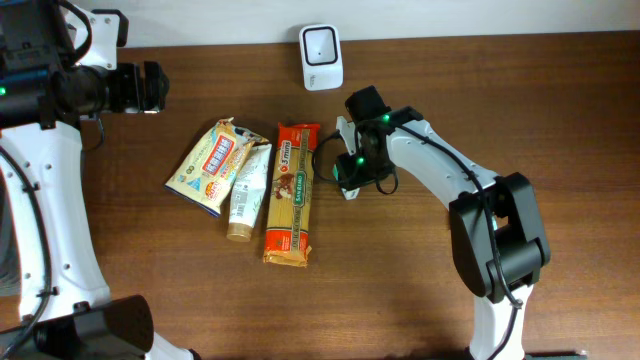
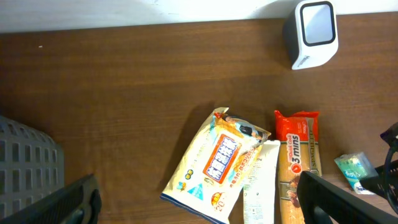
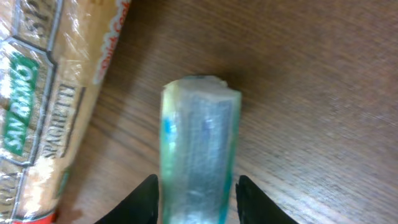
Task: Scan the item barcode
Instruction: 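Lift the mint pack with the right gripper toward the scanner, then carry the mint pack right and release it beside the wipes pack, then reach the right gripper to the spaghetti package and grasp it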
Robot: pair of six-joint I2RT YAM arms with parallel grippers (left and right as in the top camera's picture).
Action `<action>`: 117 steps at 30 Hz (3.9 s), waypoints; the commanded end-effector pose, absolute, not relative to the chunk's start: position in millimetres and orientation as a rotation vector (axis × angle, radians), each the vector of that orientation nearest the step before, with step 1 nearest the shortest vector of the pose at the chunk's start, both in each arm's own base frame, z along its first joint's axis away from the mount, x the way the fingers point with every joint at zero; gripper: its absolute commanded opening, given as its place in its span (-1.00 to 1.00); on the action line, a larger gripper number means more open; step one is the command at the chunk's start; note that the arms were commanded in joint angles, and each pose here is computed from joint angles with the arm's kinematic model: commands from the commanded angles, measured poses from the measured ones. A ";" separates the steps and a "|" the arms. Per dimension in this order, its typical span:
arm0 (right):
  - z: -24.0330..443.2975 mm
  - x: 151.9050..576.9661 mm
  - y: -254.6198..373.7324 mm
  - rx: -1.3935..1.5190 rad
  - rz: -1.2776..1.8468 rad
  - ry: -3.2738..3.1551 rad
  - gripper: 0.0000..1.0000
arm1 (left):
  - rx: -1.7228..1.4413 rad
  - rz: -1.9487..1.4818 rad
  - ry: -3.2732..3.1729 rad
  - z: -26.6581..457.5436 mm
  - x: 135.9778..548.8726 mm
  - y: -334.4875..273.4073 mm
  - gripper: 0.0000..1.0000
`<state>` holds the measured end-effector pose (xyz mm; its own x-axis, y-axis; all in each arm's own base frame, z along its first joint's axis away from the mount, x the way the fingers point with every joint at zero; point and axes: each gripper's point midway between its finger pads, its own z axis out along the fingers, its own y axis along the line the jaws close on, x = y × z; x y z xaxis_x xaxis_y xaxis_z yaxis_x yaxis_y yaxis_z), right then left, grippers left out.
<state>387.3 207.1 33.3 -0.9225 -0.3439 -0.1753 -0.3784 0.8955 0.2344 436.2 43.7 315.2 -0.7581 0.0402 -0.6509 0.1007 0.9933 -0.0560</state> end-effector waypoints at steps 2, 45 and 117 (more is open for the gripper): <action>30.4 397.2 184.3 -0.451 0.240 2.942 -0.49 | 0.118 -0.110 2.416 320.1 435.7 43.8 0.98; 223.0 389.3 202.5 -0.359 2.099 2.113 -0.92 | 0.117 -0.110 2.416 320.1 435.7 43.9 0.98; 122.8 411.1 193.2 -0.165 0.590 2.878 0.16 | 0.118 -0.109 2.416 320.1 435.7 43.9 0.98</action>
